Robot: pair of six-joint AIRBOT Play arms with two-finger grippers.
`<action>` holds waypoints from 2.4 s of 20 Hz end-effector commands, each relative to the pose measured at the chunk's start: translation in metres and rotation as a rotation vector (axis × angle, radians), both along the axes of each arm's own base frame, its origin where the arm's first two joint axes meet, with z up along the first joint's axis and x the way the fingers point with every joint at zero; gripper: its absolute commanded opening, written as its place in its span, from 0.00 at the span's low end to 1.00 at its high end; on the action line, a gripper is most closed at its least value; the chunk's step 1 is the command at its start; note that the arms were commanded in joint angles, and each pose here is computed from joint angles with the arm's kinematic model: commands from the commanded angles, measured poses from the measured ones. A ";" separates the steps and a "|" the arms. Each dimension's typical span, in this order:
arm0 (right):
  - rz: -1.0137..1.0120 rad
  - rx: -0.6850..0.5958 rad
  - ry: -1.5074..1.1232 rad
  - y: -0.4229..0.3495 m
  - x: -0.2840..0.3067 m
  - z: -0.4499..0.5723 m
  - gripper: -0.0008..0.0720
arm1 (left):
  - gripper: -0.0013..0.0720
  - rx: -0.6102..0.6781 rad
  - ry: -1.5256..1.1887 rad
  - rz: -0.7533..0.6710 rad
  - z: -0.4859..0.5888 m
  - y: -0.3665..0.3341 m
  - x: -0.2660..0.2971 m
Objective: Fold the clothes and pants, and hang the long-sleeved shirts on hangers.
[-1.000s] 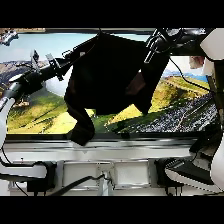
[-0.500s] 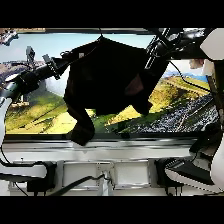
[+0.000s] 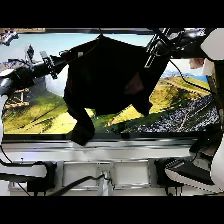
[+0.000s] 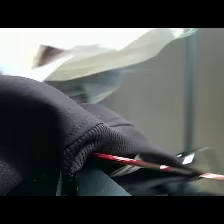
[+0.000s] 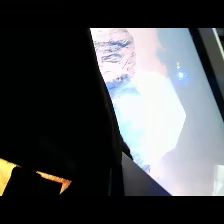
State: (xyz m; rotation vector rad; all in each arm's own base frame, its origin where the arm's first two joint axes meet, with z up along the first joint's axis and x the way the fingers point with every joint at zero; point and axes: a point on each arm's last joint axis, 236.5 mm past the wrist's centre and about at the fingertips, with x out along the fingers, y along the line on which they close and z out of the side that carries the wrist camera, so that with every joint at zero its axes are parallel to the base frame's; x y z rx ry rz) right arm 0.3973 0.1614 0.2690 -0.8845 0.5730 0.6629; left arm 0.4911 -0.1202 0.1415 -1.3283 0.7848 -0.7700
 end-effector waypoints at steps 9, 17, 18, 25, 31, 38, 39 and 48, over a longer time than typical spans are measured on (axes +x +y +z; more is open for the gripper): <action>-0.065 -0.076 -0.054 -0.023 0.012 0.005 0.05 | 0.06 0.028 0.005 0.338 -0.005 0.056 0.059; -0.050 -0.049 -0.064 -0.016 0.013 0.008 0.05 | 0.17 0.029 0.004 0.328 -0.005 0.054 0.058; -0.048 -0.045 -0.064 -0.015 0.013 0.008 0.05 | 0.17 0.025 -0.001 0.300 -0.003 0.047 0.054; -0.044 -0.034 -0.078 -0.013 0.015 0.011 0.05 | 0.42 0.266 -0.128 -0.080 -0.037 -0.066 -0.003; -0.044 -0.032 -0.076 -0.012 0.015 0.011 0.05 | 0.68 0.325 -0.165 -0.141 -0.047 -0.143 -0.018; -0.037 -0.018 -0.068 -0.009 0.013 0.010 0.05 | 0.68 0.418 -0.203 -0.035 -0.053 -0.168 -0.001; -0.036 -0.017 -0.068 -0.009 0.013 0.010 0.05 | 0.68 0.424 -0.205 -0.029 -0.054 -0.171 0.000; -0.032 -0.012 -0.064 -0.007 0.012 0.010 0.05 | 0.64 0.337 -0.149 -0.014 -0.059 -0.205 0.020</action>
